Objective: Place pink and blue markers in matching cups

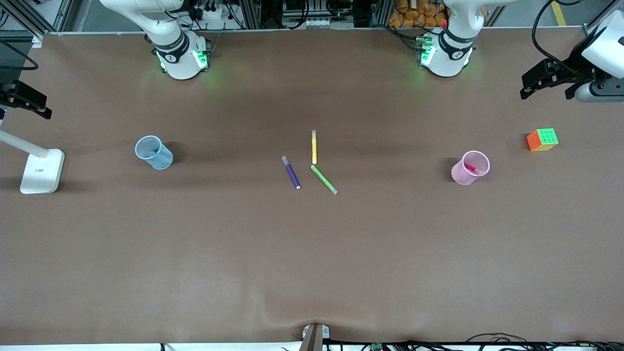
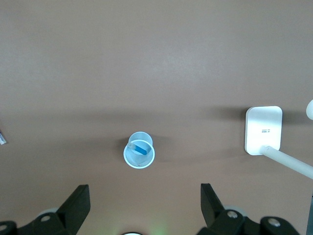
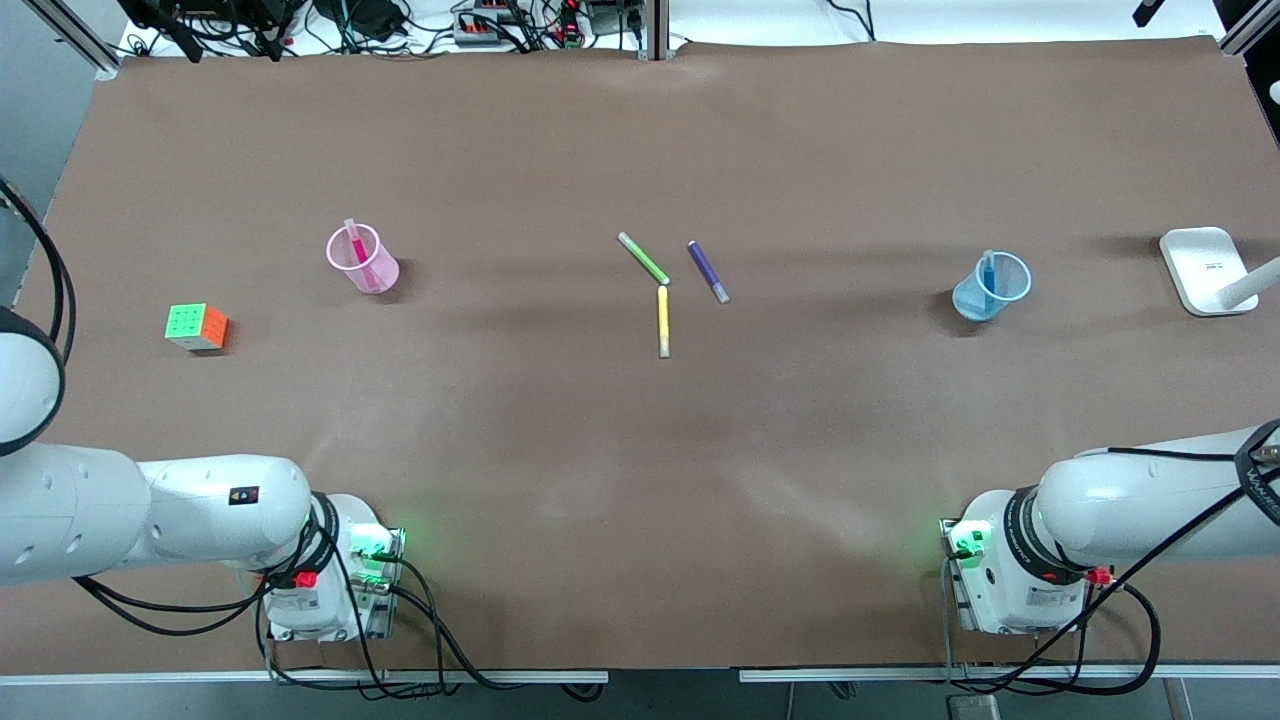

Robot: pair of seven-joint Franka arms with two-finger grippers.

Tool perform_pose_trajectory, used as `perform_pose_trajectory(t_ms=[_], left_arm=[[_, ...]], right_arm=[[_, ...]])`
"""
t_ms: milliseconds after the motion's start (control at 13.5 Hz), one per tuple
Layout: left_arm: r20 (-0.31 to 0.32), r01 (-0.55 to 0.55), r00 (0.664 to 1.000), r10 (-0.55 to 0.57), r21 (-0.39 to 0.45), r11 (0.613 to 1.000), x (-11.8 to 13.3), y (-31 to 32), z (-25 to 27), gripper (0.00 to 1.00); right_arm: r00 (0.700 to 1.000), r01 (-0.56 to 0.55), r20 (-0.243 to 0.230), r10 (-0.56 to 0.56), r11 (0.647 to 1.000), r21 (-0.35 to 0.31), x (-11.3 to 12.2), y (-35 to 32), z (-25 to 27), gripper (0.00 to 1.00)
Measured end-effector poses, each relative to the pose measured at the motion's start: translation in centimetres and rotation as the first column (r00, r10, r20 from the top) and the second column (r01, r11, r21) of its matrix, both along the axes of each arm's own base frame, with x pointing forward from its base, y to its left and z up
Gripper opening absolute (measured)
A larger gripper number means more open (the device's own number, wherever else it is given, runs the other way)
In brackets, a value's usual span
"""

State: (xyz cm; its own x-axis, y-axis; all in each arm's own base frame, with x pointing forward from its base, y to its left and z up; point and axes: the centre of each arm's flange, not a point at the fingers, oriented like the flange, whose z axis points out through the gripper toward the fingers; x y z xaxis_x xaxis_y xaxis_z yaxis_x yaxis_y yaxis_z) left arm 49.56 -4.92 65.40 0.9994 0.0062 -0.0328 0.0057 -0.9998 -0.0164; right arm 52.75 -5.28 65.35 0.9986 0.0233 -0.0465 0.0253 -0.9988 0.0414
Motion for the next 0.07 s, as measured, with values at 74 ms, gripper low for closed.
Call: perform_pose_trajectory(t_ms=[74], left_arm=[[0.000, -0.006, 1.000, 0.006, 0.000, 1.000, 0.00, 0.05, 0.01, 1.00]], right_arm=[[1.000, 0.000, -0.002, 0.000, 1.000, 0.000, -0.02, 0.02, -0.02, 1.00]])
